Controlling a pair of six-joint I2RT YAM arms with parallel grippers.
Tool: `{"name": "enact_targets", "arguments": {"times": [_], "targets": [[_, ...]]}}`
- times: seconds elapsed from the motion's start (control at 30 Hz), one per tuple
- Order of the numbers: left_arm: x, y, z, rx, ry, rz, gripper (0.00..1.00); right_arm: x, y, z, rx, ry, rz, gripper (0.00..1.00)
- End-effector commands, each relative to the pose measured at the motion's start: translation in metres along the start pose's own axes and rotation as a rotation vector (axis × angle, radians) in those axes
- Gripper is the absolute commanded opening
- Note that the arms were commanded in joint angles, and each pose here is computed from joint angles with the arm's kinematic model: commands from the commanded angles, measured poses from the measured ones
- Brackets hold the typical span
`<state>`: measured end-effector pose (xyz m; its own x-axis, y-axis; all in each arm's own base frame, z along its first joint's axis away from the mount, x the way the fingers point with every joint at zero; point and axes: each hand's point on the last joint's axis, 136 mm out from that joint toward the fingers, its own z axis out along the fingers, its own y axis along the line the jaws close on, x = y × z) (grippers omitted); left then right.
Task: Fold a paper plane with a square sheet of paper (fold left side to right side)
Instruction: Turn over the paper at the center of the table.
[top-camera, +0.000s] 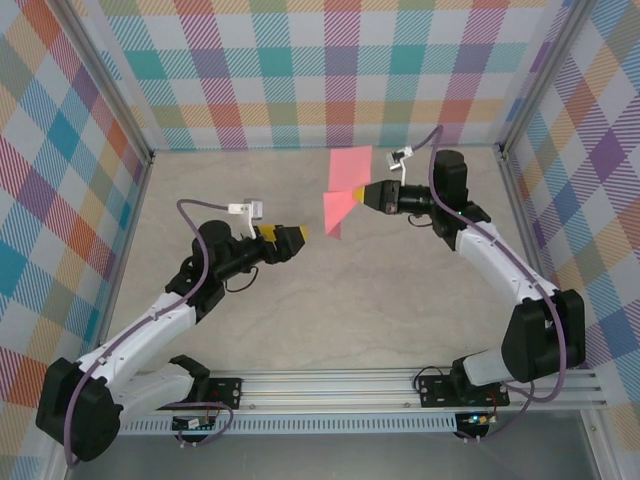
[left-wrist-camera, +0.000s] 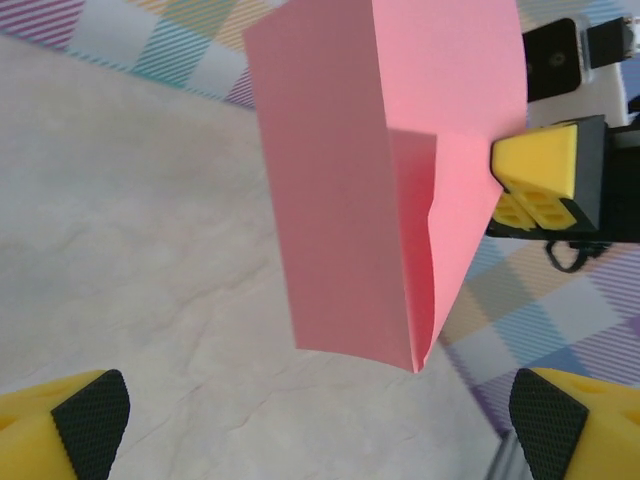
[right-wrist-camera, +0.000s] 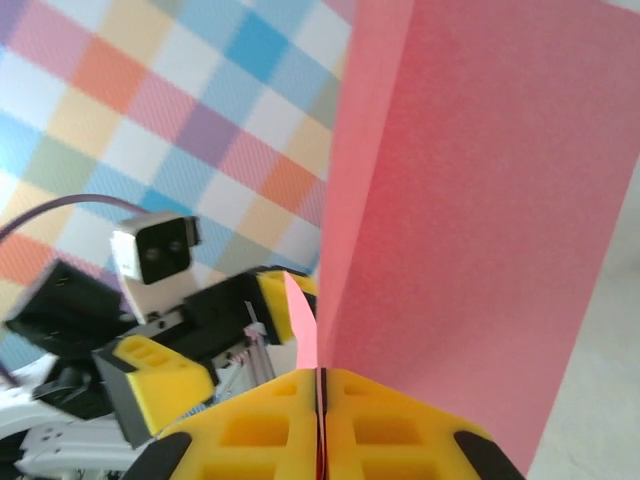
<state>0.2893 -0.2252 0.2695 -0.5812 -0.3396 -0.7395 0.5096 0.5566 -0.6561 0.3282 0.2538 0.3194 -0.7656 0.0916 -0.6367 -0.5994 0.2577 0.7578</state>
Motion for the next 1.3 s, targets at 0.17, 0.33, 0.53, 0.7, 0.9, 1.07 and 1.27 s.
{"name": "enact_targets", "arguments": {"times": [0.17,0.33,0.53,0.7,0.9,1.07,1.27], "targets": [[-0.041,-0.079,-0.013,0.311,-0.095,0.061,0.99,-0.002,0.087,0.014,-0.196,0.090,-0.139,0.10],[-0.041,-0.098,-0.010,0.367,-0.080,0.084,0.92,0.006,0.116,0.024,-0.268,0.127,-0.173,0.10],[-0.039,-0.112,-0.008,0.394,-0.069,0.111,0.60,0.005,0.125,0.025,-0.296,0.132,-0.156,0.11],[-0.035,-0.106,-0.002,0.371,-0.056,0.106,0.33,0.008,0.119,0.026,-0.272,0.134,-0.135,0.12],[-0.030,-0.099,0.000,0.344,-0.042,0.105,0.19,0.009,0.111,0.026,-0.236,0.133,-0.128,0.16],[-0.026,-0.092,0.001,0.301,-0.028,0.117,0.11,0.010,0.096,0.024,-0.161,0.125,-0.107,0.25],[0.001,-0.060,0.004,0.108,0.082,0.191,0.08,0.012,0.042,0.005,0.186,0.078,-0.108,0.53]]}}
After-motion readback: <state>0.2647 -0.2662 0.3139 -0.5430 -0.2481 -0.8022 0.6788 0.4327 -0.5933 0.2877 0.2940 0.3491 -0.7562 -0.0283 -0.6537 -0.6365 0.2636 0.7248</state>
